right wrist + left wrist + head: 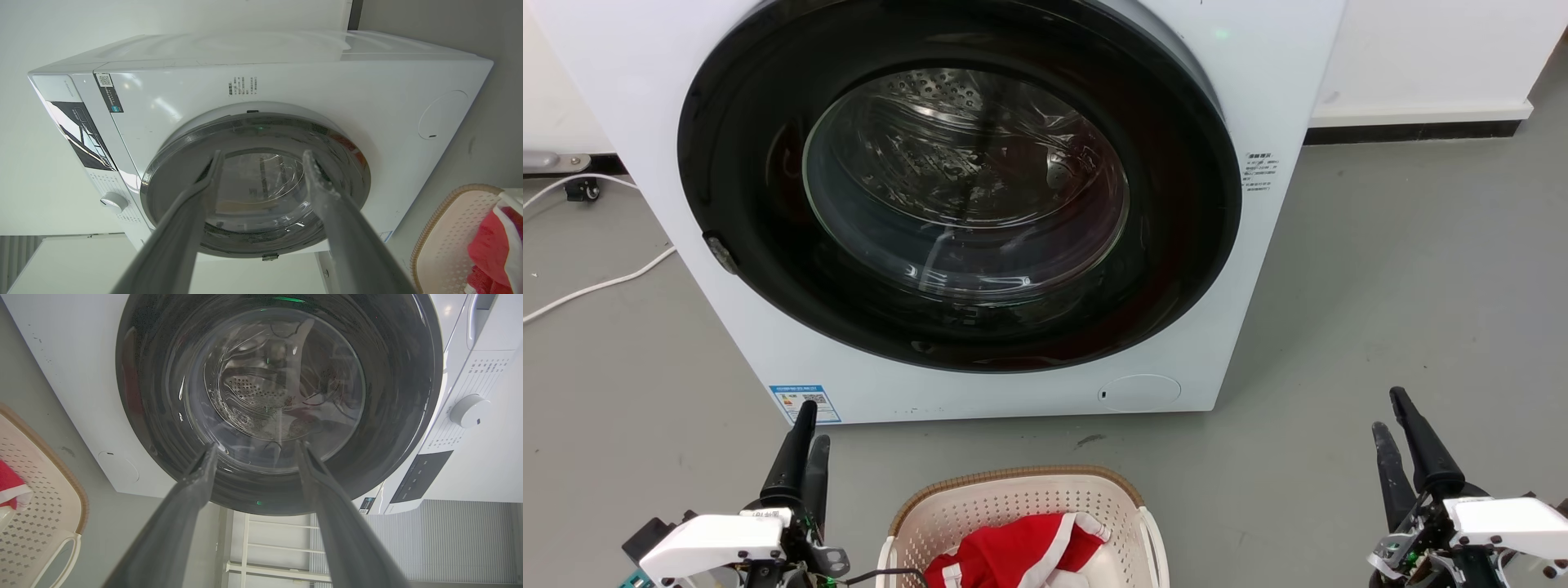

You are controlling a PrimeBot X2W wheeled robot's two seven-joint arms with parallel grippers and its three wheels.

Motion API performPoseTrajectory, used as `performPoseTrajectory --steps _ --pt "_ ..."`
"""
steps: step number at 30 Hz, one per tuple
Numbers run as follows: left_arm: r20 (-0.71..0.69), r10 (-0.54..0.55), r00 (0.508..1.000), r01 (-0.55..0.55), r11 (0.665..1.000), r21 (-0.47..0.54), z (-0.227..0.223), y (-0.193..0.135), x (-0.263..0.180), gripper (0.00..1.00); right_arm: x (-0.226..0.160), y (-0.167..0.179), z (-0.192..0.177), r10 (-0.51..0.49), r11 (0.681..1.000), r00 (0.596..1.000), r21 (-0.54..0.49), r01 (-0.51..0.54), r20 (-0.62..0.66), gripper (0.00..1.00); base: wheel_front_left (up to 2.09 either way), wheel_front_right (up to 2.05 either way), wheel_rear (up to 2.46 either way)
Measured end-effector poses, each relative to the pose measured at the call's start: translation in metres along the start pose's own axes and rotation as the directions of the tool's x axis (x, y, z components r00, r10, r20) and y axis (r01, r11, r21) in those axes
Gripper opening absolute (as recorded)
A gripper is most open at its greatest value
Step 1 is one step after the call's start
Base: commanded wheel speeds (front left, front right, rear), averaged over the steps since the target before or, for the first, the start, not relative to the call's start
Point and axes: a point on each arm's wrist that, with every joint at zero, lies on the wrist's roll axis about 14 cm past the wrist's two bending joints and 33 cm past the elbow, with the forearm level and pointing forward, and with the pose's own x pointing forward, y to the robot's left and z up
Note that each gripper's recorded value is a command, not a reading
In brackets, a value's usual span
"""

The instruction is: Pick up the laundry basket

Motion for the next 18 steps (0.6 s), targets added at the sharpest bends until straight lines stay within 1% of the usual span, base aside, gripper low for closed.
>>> performPoseTrajectory --steps 4,9,13,18 --pt "0.014 -0.006 1.0 0.005 0.998 0.061 0.002 -0.003 0.001 1.0 0.001 0.003 0.002 0.007 0.998 1.0 -0.06 -0.006 0.013 1.0 0.0 0.0 0.0" --pt "0.03 -0.023 0.999 0.018 0.988 0.156 0.006 -0.009 0.002 1.0 0.002 0.013 0.004 0.034 0.984 0.999 -0.176 -0.029 0.023 1.0 0.0 0.0 0.0" --pt "0.039 -0.035 0.999 0.025 0.971 0.237 0.007 -0.016 0.002 1.0 0.002 0.02 0.002 0.056 0.959 0.998 -0.28 -0.048 0.019 1.0 0.0 0.0 0.0" --pt "0.042 -0.048 0.998 0.031 0.941 0.338 0.006 -0.022 0.002 1.0 0.0 0.026 -0.001 0.075 0.914 0.997 -0.4 -0.063 0.014 1.0 0.0 0.0 0.0"
